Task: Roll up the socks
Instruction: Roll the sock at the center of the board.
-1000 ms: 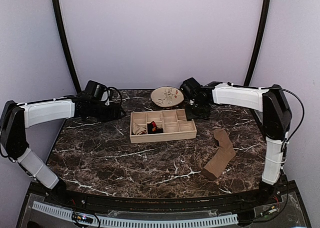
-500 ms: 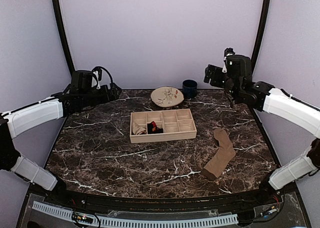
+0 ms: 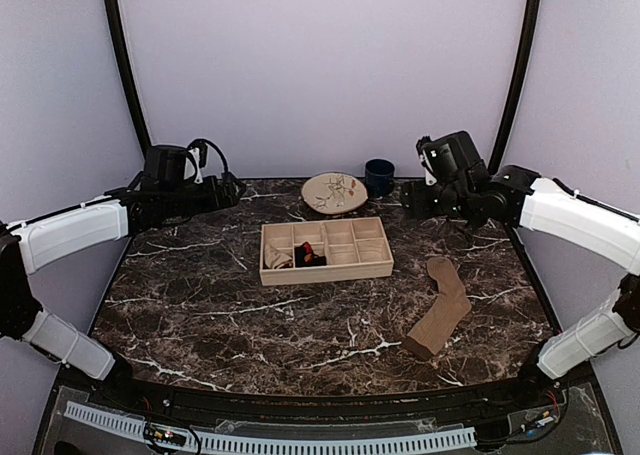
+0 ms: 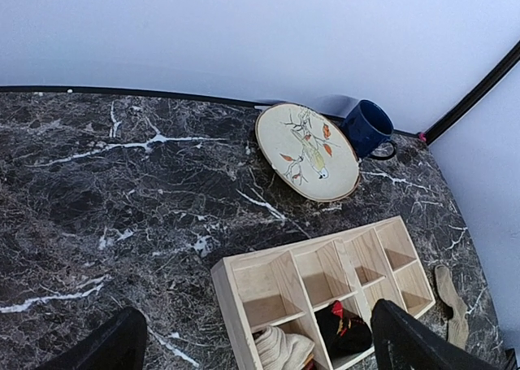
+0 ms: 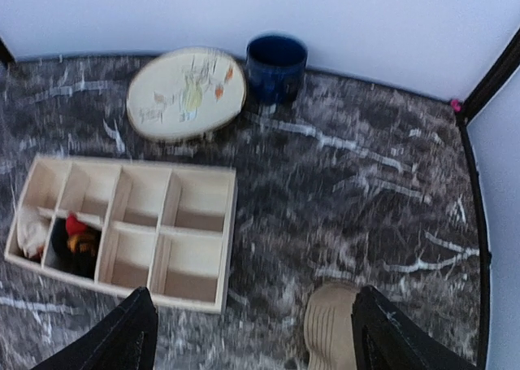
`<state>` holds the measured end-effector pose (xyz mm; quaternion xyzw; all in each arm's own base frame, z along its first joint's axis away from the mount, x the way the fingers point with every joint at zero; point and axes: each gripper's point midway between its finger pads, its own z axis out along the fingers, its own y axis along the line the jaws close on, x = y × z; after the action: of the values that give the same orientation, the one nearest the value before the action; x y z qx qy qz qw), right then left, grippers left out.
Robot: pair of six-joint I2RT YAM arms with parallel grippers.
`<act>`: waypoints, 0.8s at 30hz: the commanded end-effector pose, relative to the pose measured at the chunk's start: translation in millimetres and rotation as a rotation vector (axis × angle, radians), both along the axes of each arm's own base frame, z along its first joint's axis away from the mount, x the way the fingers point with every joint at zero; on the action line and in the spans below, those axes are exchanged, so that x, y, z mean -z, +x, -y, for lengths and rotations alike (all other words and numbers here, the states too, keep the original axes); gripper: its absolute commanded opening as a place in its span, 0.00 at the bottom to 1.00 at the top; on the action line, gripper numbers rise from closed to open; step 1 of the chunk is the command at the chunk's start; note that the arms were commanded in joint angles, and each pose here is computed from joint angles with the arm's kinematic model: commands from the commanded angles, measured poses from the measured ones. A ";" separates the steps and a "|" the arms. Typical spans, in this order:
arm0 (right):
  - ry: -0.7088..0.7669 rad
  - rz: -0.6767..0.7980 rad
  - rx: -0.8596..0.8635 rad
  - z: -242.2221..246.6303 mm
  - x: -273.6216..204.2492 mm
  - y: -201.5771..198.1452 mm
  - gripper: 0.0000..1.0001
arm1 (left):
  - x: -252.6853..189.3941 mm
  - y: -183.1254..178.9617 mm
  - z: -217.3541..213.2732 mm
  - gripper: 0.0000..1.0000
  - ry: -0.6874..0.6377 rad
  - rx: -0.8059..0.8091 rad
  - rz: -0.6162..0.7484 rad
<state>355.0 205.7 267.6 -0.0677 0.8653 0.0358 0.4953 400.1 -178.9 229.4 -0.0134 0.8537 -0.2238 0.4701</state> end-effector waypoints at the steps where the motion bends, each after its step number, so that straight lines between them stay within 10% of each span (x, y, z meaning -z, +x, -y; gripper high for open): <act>1: -0.111 -0.285 -0.095 -9.9 53.4 -56.0 0.80 | 15.5 -8.6 3.5 0.99 0.023 0.043 -0.038; 24: -0.221 -0.831 -0.310 0.0 170.8 -222.4 0.76 | 24.8 -22.1 38.8 0.98 0.078 0.104 -0.031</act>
<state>147.4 213.8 106.1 -0.2397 0.9638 0.0383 0.1106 380.2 -218.2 196.4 0.0497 0.8740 -0.2167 0.4321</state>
